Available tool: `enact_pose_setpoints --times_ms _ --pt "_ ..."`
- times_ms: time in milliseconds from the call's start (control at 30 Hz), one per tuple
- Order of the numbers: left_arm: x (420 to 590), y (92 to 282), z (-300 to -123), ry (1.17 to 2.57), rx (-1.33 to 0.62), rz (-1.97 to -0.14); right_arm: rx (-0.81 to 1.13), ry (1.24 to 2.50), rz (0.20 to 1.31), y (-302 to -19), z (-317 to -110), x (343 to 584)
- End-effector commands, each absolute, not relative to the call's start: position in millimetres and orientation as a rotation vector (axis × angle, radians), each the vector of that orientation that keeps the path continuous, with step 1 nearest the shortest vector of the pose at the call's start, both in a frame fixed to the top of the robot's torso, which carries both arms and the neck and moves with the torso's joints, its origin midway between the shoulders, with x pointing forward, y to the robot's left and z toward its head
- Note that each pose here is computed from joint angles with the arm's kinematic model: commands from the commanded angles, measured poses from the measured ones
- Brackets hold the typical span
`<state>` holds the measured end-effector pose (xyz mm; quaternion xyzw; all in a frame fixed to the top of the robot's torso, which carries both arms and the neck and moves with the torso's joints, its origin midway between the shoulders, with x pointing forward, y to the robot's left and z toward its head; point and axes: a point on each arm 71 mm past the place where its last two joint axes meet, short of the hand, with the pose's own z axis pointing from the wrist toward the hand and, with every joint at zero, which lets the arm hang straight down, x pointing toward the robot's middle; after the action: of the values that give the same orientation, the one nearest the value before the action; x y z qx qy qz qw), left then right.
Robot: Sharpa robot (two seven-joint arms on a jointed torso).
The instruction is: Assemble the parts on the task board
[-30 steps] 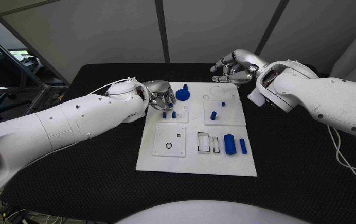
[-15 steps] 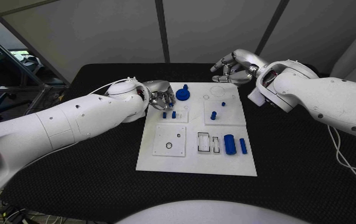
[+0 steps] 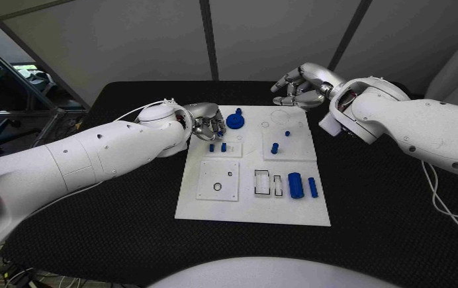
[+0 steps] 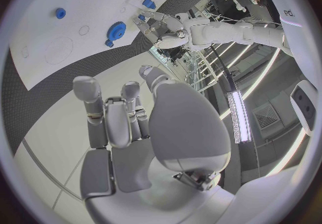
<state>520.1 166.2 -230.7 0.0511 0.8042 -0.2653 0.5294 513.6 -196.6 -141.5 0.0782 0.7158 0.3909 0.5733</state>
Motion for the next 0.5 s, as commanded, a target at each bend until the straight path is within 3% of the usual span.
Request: enact_pose_setpoints --times_ms 33,500 --pt "520.1 165.8 -229.8 1.919 0.120 -0.644 0.174 1.677 0.923 -196.0 -140.4 513.6" --pt "519.5 165.0 -229.1 1.915 0.109 -0.665 0.173 1.677 0.924 -195.8 -140.6 514.0"
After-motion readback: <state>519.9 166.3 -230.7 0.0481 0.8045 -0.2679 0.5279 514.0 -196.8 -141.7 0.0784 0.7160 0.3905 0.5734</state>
